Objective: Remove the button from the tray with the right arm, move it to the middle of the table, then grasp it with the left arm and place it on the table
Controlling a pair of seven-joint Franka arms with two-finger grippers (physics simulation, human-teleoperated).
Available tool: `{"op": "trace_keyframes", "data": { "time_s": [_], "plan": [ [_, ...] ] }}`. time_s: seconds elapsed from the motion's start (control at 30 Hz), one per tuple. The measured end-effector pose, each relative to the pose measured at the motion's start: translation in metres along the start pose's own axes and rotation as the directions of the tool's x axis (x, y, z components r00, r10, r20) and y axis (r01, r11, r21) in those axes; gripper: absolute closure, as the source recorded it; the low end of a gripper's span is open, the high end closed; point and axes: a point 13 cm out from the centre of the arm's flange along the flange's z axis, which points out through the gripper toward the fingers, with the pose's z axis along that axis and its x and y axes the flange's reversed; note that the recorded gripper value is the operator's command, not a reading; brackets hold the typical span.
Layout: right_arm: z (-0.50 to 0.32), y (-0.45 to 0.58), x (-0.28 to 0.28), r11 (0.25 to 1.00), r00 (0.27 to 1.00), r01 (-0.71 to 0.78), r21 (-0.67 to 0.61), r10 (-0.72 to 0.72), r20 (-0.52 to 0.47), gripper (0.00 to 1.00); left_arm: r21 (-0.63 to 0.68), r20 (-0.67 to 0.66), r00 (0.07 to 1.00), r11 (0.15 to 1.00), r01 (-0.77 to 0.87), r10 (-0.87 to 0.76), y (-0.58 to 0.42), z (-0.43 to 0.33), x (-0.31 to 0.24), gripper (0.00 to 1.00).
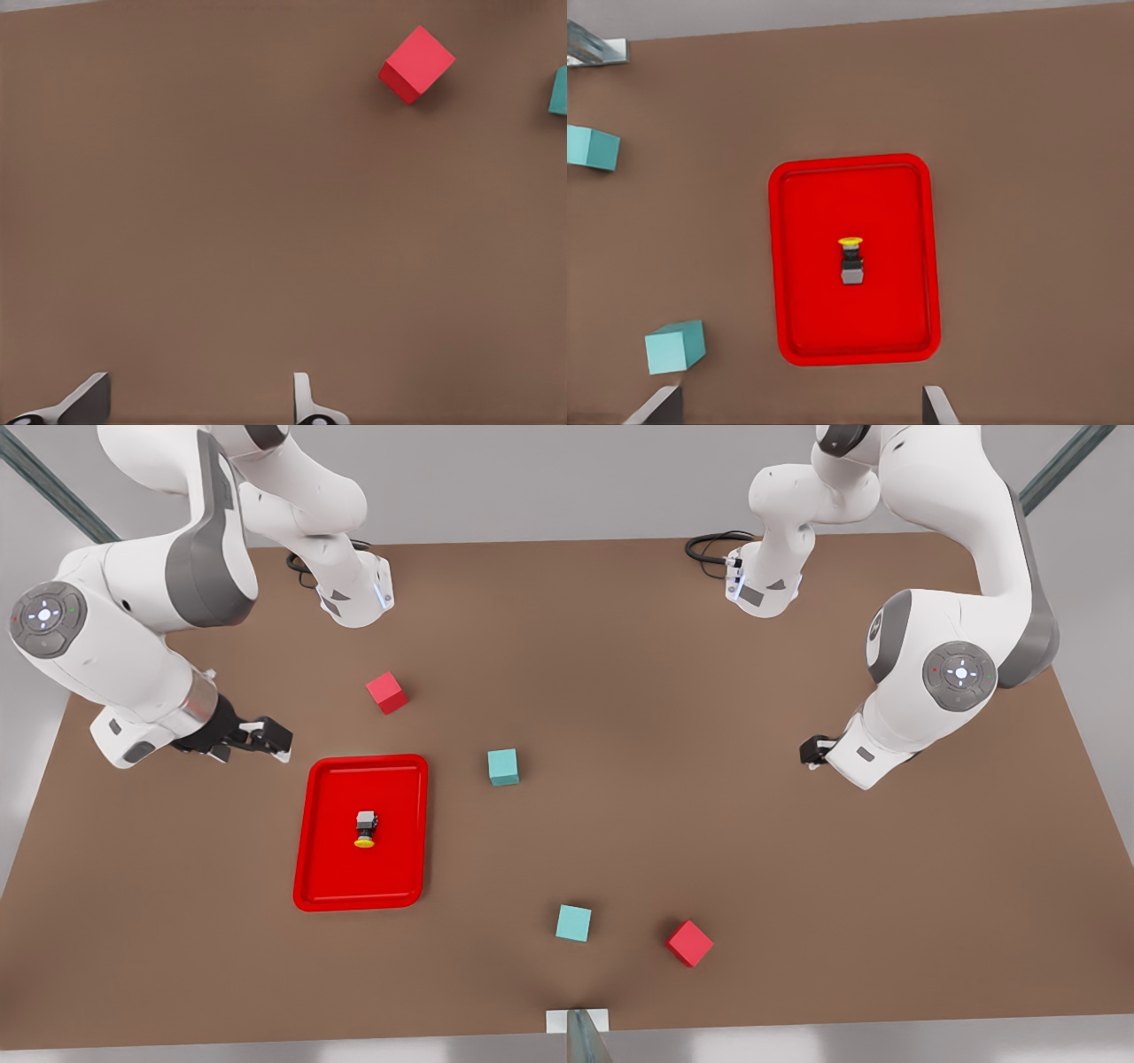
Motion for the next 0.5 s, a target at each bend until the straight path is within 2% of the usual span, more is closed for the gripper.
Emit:
{"op": "trace_keyframes", "data": {
  "time_s": [0.13, 0.33, 0.5],
  "plan": [
    [0.012, 0.004, 0.000, 1.000, 0.999, 0.021, 0.001, -0.021, -0.026, 0.00, 0.000, 0.001, 1.000, 1.000, 0.002, -0.002, 0.000, 0.000, 0.000, 0.00],
    [0.104, 0.028, 0.000, 0.993, 0.979, 0.097, 0.065, -0.084, -0.185, 0.00, 0.000, 0.001, 1.000, 1.000, 0.005, -0.005, 0.000, 0.000, 0.000, 0.00],
    [0.198, 0.026, 0.017, 0.986, 0.950, 0.117, 0.118, -0.077, -0.302, 0.00, 0.000, 0.000, 1.000, 1.000, 0.006, -0.006, 0.000, 0.000, 0.000, 0.00]
  ]
}}
